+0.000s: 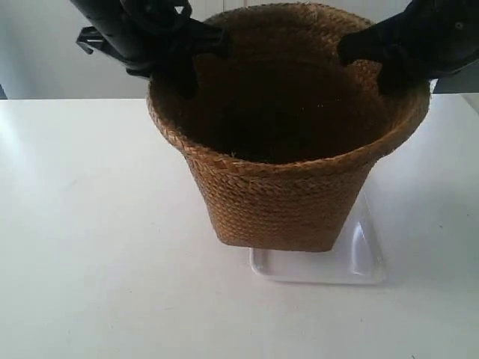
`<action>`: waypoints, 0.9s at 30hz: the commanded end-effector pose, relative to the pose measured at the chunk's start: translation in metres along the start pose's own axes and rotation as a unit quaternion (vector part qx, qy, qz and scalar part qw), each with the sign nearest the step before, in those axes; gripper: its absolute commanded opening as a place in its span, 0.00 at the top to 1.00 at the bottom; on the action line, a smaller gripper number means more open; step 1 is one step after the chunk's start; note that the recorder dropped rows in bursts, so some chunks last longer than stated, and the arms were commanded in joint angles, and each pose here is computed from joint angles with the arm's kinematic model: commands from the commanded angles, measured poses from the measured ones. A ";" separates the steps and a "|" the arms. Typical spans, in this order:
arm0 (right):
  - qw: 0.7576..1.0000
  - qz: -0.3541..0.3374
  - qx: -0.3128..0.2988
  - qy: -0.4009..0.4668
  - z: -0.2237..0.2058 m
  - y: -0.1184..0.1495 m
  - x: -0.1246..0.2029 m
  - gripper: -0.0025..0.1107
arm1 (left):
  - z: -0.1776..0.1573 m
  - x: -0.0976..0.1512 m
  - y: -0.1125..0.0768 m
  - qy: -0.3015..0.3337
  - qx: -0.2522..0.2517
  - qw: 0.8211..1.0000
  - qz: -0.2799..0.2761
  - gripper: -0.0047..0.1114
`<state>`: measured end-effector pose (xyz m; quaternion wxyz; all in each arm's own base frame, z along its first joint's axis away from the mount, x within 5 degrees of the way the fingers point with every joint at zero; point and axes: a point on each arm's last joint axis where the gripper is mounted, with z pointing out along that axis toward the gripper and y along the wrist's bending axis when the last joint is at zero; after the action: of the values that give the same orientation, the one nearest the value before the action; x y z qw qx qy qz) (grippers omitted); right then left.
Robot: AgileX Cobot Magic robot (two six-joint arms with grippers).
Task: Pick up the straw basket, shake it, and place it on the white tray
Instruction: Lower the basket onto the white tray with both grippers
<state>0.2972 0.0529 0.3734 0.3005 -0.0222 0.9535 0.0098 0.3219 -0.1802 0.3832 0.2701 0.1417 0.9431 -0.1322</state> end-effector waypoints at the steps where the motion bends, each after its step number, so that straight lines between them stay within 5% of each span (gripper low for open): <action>1: 1.000 -0.017 0.003 -0.015 -0.008 -0.014 -0.012 0.98 | 0.005 -0.005 -0.015 0.006 0.009 1.000 0.020 0.96; 6: 1.000 -0.008 0.022 -0.021 -0.014 -0.035 -0.018 0.98 | 0.015 -0.011 -0.035 -0.003 0.016 0.999 0.040 0.96; 27: 0.998 -0.024 0.023 0.055 0.030 -0.043 -0.016 0.98 | 0.051 -0.020 -0.034 0.020 -0.006 0.999 0.033 0.96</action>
<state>0.3262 0.0142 0.3564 0.2413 -0.0289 0.9700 -0.0104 0.3524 -0.2313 0.3566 0.2557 0.1609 0.9451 -0.1243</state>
